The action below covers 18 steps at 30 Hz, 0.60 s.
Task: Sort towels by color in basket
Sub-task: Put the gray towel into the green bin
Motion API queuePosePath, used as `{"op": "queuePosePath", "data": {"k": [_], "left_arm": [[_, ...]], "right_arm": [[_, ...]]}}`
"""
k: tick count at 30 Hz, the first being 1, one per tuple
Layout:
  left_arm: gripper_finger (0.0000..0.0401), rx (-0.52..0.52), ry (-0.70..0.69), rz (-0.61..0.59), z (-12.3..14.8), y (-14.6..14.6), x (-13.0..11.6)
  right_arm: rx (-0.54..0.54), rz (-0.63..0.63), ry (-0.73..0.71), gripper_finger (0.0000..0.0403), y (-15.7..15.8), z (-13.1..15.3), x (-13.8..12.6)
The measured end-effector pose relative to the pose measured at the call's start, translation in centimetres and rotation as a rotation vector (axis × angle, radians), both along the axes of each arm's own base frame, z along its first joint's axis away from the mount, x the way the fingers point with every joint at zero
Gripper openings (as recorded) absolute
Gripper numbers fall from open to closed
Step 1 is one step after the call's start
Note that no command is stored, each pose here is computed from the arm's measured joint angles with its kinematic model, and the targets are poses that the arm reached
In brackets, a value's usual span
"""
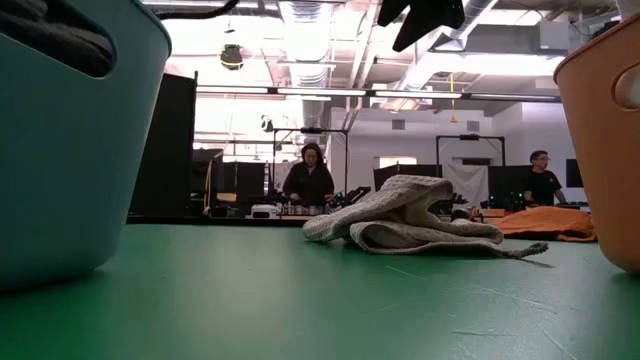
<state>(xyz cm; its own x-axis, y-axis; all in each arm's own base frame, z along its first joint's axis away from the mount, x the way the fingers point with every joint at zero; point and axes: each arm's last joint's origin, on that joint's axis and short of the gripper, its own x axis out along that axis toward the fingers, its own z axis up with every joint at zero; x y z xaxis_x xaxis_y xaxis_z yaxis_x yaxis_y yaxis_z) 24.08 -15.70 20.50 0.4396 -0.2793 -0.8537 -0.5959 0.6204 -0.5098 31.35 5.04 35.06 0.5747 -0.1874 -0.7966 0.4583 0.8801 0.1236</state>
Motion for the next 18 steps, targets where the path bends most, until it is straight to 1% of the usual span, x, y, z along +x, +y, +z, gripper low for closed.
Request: {"op": "queuePosePath", "data": {"k": [2,5,7,9,10,12,15,17,18], "left_arm": [[0.0155,0.014,0.008,0.031,-0.4,-0.1,0.3],[0.0155,0.021,0.005,0.023,-0.2,-0.2,0.4],[0.0155,0.031,-0.005,-0.005,0.5,-0.2,0.5],[0.0155,0.057,-0.019,-0.049,1.9,-0.1,0.3],[0.0155,0.083,-0.027,-0.076,2.8,0.1,0.2],[0.0154,0.169,-0.027,-0.105,4.4,0.7,-0.2],[0.0149,0.332,-0.026,-0.084,6.7,2.0,-1.0],[0.0146,0.403,-0.058,-0.068,8.1,2.8,-1.4],[0.0145,0.42,-0.07,-0.07,8.7,3.2,-1.5]], "right_arm": [[0.0,0.0,0.0,0.0265,0.0,0.0,0.0],[0.0,0.0,0.0,0.0265,0.0,0.0,0.0],[0.0,0.0,0.0,0.0265,0.0,0.0,0.0],[0.0,0.0,0.0,0.0265,0.0,0.0,0.0],[0.0,0.0,-0.001,0.0265,0.0,0.0,0.0],[-0.002,0.004,-0.002,0.0265,0.0,0.0,0.0],[-0.007,0.01,-0.003,0.0265,0.0,0.0,0.0],[-0.011,0.016,-0.002,0.0265,0.0,0.0,0.0],[-0.012,0.016,-0.002,0.0265,0.0,0.0,0.0]]}}
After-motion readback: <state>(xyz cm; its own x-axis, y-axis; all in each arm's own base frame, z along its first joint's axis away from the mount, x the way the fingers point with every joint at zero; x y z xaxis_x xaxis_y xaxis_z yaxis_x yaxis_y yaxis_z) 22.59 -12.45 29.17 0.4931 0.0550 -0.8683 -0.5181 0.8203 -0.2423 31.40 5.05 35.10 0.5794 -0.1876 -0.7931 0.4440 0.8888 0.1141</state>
